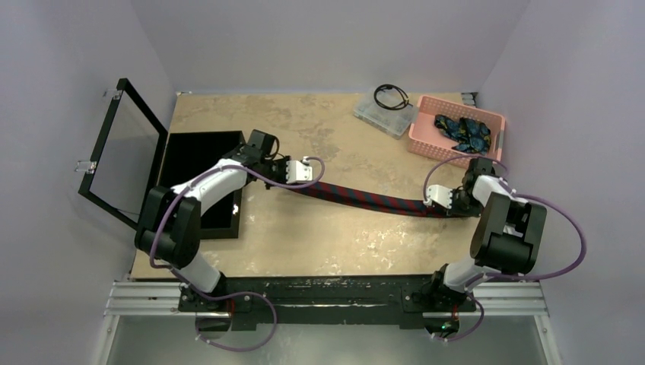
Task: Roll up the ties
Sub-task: Flatten out the tie at the center of the board.
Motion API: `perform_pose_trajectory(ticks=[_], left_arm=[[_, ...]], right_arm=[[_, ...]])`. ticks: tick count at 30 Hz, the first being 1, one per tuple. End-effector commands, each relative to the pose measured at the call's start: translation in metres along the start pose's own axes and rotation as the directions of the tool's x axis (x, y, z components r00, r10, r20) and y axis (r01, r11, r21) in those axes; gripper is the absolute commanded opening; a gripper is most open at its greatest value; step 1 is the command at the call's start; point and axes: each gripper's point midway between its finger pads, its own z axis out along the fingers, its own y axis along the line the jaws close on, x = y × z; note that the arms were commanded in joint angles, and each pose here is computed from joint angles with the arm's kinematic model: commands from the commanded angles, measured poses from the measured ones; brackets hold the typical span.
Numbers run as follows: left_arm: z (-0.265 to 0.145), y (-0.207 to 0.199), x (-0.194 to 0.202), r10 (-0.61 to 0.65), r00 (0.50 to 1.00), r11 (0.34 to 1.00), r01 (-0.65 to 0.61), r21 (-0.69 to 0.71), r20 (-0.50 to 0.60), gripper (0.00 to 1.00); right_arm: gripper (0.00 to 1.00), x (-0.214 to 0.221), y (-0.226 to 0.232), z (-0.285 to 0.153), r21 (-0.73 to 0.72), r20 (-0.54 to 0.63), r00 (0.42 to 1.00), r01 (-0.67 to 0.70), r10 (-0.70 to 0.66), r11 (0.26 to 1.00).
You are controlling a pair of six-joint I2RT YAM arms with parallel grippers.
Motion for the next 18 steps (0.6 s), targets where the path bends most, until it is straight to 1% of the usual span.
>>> perform_pose_trajectory(ticks=[1, 4, 5, 8, 10, 11, 12, 13, 15, 18], left_arm=[[0.004, 0.030, 0.003, 0.011, 1.000, 0.996, -0.013, -0.090, -0.024, 0.00], [0.018, 0.021, 0.021, 0.026, 0.996, 0.999, -0.029, -0.036, -0.085, 0.01], [0.021, 0.016, 0.025, 0.027, 0.995, 1.000, -0.028, -0.008, -0.097, 0.03], [0.027, 0.012, 0.032, -0.012, 0.991, 0.999, 0.017, 0.034, -0.131, 0.15], [0.025, 0.011, 0.031, -0.027, 0.990, 0.998, 0.035, 0.056, -0.136, 0.35], [0.024, 0.011, 0.030, -0.027, 0.990, 0.998, 0.035, 0.055, -0.140, 0.41], [0.021, 0.012, 0.027, -0.025, 0.991, 0.998, 0.032, 0.050, -0.133, 0.45], [0.018, 0.011, 0.024, -0.024, 0.992, 0.998, 0.030, 0.051, -0.121, 0.51], [0.009, 0.010, 0.015, -0.034, 0.996, 0.998, 0.038, 0.043, -0.083, 0.63], [-0.007, 0.007, 0.002, -0.064, 0.998, 0.997, 0.064, 0.040, -0.015, 0.91]], right_arm=[[0.00, -0.008, 0.024, 0.023, -0.122, 0.055, 0.998, 0.033, -0.026, 0.992], [0.00, -0.008, 0.021, 0.021, -0.125, 0.054, 0.998, 0.031, -0.025, 0.992], [0.00, -0.008, 0.020, 0.021, -0.125, 0.056, 0.998, 0.034, -0.027, 0.992], [0.01, -0.007, 0.017, 0.020, -0.118, 0.056, 0.998, 0.046, -0.040, 0.992], [0.03, -0.006, 0.014, 0.022, -0.116, 0.055, 0.997, 0.051, -0.045, 0.992], [0.05, -0.006, 0.013, 0.022, -0.117, 0.052, 0.998, 0.052, -0.046, 0.992], [0.08, -0.005, 0.011, 0.022, -0.113, 0.047, 0.998, 0.053, -0.048, 0.992], [0.14, -0.004, 0.009, 0.022, -0.107, 0.040, 0.998, 0.052, -0.048, 0.993], [0.27, -0.004, 0.003, 0.020, -0.087, 0.041, 0.998, 0.059, -0.056, 0.994], [0.46, -0.005, -0.012, 0.011, -0.040, 0.054, 0.997, 0.060, -0.058, 0.997]])
